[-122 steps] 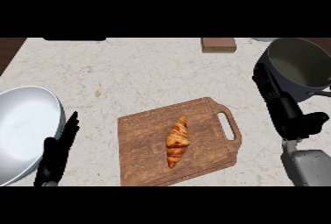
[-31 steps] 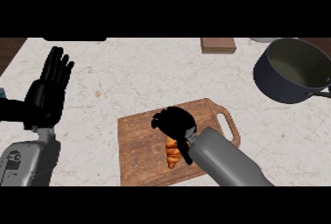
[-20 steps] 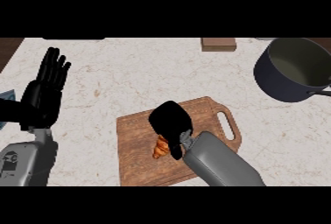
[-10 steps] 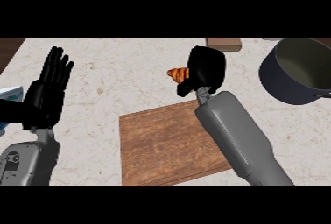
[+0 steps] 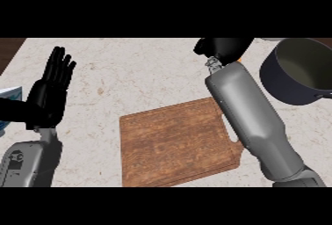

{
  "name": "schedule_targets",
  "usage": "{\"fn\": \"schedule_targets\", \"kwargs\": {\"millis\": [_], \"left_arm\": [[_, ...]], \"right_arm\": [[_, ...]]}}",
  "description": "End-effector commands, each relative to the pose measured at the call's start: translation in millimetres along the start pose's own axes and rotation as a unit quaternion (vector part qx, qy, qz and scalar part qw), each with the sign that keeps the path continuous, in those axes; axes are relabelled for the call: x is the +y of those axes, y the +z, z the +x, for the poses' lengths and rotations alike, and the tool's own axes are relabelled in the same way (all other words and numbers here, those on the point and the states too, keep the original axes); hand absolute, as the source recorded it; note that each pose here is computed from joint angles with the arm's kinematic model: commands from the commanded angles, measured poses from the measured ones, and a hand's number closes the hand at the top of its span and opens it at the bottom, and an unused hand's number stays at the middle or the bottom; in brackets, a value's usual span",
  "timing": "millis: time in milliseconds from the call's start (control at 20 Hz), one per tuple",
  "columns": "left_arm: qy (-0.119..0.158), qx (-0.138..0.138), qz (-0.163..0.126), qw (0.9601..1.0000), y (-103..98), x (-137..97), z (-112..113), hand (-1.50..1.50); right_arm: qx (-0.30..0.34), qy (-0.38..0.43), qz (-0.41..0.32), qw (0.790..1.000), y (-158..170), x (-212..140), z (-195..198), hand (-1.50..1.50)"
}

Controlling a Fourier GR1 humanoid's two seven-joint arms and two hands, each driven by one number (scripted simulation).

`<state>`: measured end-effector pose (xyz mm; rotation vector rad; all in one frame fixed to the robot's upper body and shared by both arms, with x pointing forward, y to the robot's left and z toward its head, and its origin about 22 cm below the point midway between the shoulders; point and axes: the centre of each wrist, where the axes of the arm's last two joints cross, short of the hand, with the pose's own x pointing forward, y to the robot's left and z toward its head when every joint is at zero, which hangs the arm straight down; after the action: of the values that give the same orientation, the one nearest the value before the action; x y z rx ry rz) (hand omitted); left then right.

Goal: Pick the croissant from the cutting board and place it in the pot

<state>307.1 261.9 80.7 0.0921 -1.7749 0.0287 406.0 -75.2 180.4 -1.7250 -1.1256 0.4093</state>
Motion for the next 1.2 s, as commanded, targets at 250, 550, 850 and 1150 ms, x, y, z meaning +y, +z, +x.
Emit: {"fn": "schedule_targets", "kwargs": {"millis": [250,550,850,1150], "left_arm": [[-0.005,0.012,0.021,0.9997,8,7,-12,0.0],[0.0,0.009,0.015,0.9998,20,15,-6,0.0],[-0.001,0.009,0.022,0.9997,6,9,4,0.0],[0.001,0.003,0.016,0.9999,6,5,-13,0.0]], "right_arm": [[0.142,0.012,-0.048,0.989,-31,-1,-48,1.5],[0.173,0.032,-0.032,0.984,-58,-4,-115,1.5],[0.186,0.017,-0.051,0.981,-57,5,-193,1.5],[0.17,0.002,-0.036,0.985,-65,2,-267,1.5]]}}
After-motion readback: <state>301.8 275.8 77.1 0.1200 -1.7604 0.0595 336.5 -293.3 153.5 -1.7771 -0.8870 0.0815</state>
